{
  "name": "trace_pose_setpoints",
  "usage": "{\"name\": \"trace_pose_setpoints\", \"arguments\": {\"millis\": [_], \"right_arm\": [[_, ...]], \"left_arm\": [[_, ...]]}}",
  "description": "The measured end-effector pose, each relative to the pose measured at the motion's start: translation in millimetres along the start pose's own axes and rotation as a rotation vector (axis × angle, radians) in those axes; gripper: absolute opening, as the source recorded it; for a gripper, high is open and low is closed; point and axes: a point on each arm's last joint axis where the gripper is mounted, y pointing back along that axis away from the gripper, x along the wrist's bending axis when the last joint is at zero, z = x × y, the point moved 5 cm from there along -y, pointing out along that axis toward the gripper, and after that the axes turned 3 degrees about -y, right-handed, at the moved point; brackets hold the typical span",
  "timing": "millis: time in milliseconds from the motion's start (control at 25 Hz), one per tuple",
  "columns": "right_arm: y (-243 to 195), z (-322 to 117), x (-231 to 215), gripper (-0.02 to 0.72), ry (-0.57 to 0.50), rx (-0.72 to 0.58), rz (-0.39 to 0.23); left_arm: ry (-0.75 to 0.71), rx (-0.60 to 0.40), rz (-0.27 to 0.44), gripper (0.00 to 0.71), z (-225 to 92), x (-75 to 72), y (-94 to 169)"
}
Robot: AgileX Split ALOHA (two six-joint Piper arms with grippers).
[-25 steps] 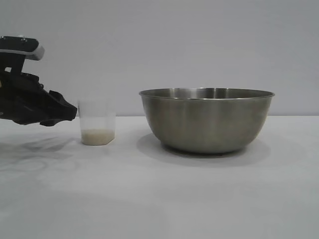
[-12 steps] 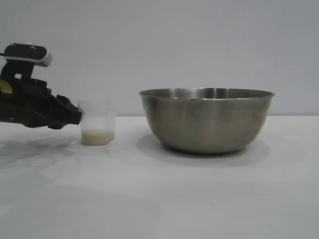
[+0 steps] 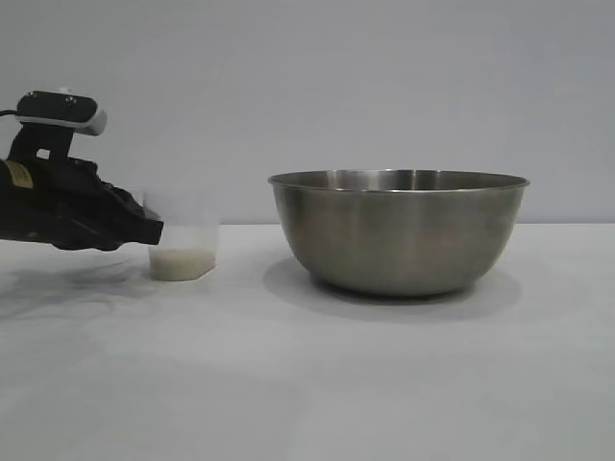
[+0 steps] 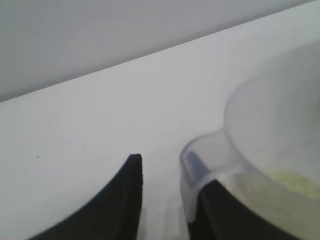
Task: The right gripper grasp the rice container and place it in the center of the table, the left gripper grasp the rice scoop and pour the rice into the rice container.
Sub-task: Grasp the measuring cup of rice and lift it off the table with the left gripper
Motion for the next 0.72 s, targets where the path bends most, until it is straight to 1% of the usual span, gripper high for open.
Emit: {"name": "trace_pose_setpoints", "arguments": {"millis": [560, 720], "right_arm": [[0, 0, 0, 0.545, -0.002, 0.000, 0.000], [0, 0, 0, 0.545, -0.002, 0.000, 0.000]], "left_arm": [[-0.003, -0.004, 0.001, 0.000, 1, 0.4, -1], [-0.012, -0.042, 0.010, 0.000, 18, 4.6, -1]]}}
